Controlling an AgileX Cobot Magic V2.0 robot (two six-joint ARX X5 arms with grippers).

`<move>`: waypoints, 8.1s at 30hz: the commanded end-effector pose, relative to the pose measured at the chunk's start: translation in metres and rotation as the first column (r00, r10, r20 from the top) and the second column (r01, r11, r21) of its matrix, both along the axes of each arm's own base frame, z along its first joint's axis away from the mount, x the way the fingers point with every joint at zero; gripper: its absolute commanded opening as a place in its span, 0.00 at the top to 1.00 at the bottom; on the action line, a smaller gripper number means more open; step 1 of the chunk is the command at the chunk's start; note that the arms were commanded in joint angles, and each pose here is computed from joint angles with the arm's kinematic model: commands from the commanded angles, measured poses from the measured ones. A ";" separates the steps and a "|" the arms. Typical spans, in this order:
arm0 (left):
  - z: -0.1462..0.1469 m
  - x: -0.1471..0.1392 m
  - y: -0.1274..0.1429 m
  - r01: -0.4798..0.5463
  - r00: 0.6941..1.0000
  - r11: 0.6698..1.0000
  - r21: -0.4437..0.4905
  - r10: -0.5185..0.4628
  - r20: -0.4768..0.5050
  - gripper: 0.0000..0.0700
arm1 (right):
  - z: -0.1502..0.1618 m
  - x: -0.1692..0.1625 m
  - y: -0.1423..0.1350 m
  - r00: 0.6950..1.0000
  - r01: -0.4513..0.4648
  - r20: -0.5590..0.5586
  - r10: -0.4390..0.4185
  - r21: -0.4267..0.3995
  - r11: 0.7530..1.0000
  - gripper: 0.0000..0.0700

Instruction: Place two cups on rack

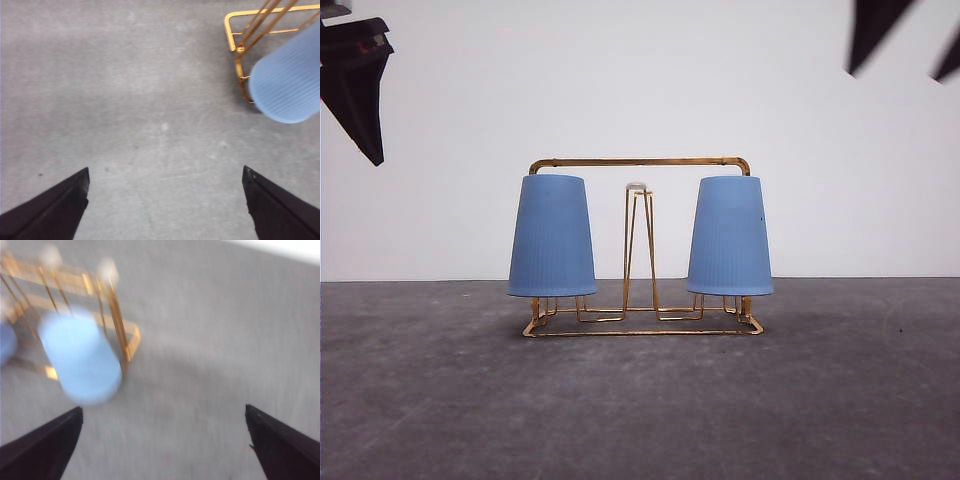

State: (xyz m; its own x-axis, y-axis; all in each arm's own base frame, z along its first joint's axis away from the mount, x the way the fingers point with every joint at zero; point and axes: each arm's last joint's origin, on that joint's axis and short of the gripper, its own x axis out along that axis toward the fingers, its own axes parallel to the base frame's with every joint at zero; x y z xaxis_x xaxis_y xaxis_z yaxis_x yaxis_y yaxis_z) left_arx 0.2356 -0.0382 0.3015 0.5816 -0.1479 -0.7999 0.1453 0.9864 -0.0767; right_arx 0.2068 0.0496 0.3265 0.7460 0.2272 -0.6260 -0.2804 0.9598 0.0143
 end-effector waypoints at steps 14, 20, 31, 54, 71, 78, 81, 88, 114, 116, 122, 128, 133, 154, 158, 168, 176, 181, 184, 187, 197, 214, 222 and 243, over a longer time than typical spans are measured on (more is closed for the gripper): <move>0.004 0.002 -0.001 0.019 1.000 1.000 -0.017 -0.018 0.012 0.37 | -0.027 -0.034 -0.012 0.995 0.095 -0.006 -0.095 0.078 0.992 0.38; 0.005 0.003 -0.002 0.025 0.999 0.999 -0.023 -0.025 0.021 0.99 | -0.027 -0.034 -0.012 0.996 0.089 -0.001 -0.089 0.079 0.993 0.98; 0.005 0.003 -0.002 0.025 0.999 0.999 -0.022 -0.025 0.021 0.98 | -0.027 -0.034 -0.012 0.995 0.097 -0.007 -0.097 0.088 0.991 0.98; -0.030 -0.069 0.029 -0.106 0.937 0.994 -0.004 0.101 0.335 0.98 | -0.026 -0.034 -0.012 0.995 0.096 -0.003 -0.097 0.089 0.991 0.98; -0.134 -0.136 0.037 -0.148 0.799 0.986 -0.073 0.162 0.578 0.98 | -0.026 -0.034 -0.012 0.995 0.096 -0.003 -0.097 0.089 0.991 0.98; -0.149 -0.142 0.037 -0.148 0.746 0.985 -0.087 0.169 0.645 0.98 | -0.026 -0.034 -0.012 0.995 0.096 -0.003 -0.096 0.089 0.991 0.98; -0.150 -0.142 0.037 -0.147 0.736 0.985 -0.088 0.168 0.655 0.98 | -0.026 -0.033 -0.012 0.995 0.096 -0.002 -0.096 0.089 0.991 0.98; -0.149 -0.142 0.037 -0.144 0.737 0.986 -0.087 0.165 0.656 0.98 | -0.025 -0.033 -0.012 0.995 0.095 0.009 -0.096 0.093 0.991 0.98; -0.149 -0.142 0.037 -0.144 0.737 0.986 -0.087 0.165 0.656 0.98 | -0.065 -0.084 -0.040 0.900 0.185 0.392 -0.190 0.051 0.981 0.98; -0.149 -0.142 0.037 -0.144 0.737 0.986 -0.087 0.166 0.656 0.98 | -0.083 -0.094 -0.043 0.867 0.211 0.448 -0.217 0.065 0.975 0.98; -0.149 -0.142 0.037 -0.144 0.737 0.986 -0.087 0.165 0.656 0.98 | -0.135 -0.114 -0.045 0.822 0.213 0.521 -0.229 0.090 0.973 0.98; -0.149 -0.142 0.037 -0.144 0.737 0.986 -0.087 0.165 0.655 0.98 | -0.176 -0.111 -0.045 0.844 0.220 0.482 -0.233 0.083 0.972 0.98; -0.150 -0.142 0.037 -0.143 0.739 0.986 -0.087 0.165 0.653 0.98 | -0.174 -0.111 -0.045 0.831 0.215 0.505 -0.232 0.092 0.972 0.98; -0.150 -0.142 0.037 -0.145 0.738 0.986 -0.086 0.166 0.654 0.98 | -0.173 -0.111 -0.045 0.830 0.216 0.507 -0.232 0.093 0.972 0.98; -0.150 -0.142 0.037 -0.145 0.739 0.986 -0.087 0.166 0.653 0.98 | -0.173 -0.111 -0.045 0.830 0.216 0.507 -0.232 0.093 0.972 0.98; -0.150 -0.142 0.037 -0.145 0.739 0.986 -0.087 0.166 0.653 0.98 | -0.173 -0.111 -0.045 0.830 0.216 0.507 -0.232 0.093 0.972 0.98; -0.150 -0.142 0.037 -0.145 0.739 0.986 -0.087 0.166 0.653 0.98 | -0.173 -0.111 -0.045 0.830 0.216 0.507 -0.232 0.093 0.972 0.98; -0.150 -0.142 0.037 -0.145 0.739 0.986 -0.087 0.166 0.653 0.98 | -0.173 -0.111 -0.045 0.830 0.216 0.507 -0.232 0.093 0.972 0.98; -0.150 -0.142 0.037 -0.145 0.739 0.986 -0.087 0.166 0.653 0.98 | -0.173 -0.111 -0.045 0.830 0.216 0.507 -0.232 0.093 0.972 0.98; -0.150 -0.142 0.037 -0.145 0.739 0.986 -0.087 0.166 0.653 0.98 | -0.173 -0.111 -0.045 0.830 0.216 0.507 -0.232 0.093 0.972 0.98; -0.150 -0.142 0.037 -0.145 0.739 0.986 -0.087 0.166 0.653 0.98 | -0.173 -0.111 -0.045 0.830 0.216 0.507 -0.232 0.093 0.972 0.98; -0.150 -0.142 0.037 -0.145 0.739 0.986 -0.087 0.166 0.653 0.98 | -0.173 -0.111 -0.045 0.830 0.216 0.507 -0.232 0.093 0.972 0.98; -0.150 -0.142 0.037 -0.145 0.739 0.986 -0.087 0.166 0.653 0.98 | -0.173 -0.111 -0.045 0.830 0.216 0.507 -0.232 0.093 0.972 0.98; -0.150 -0.142 0.037 -0.145 0.739 0.986 -0.087 0.166 0.653 0.98 | -0.173 -0.111 -0.045 0.830 0.216 0.507 -0.232 0.093 0.972 0.98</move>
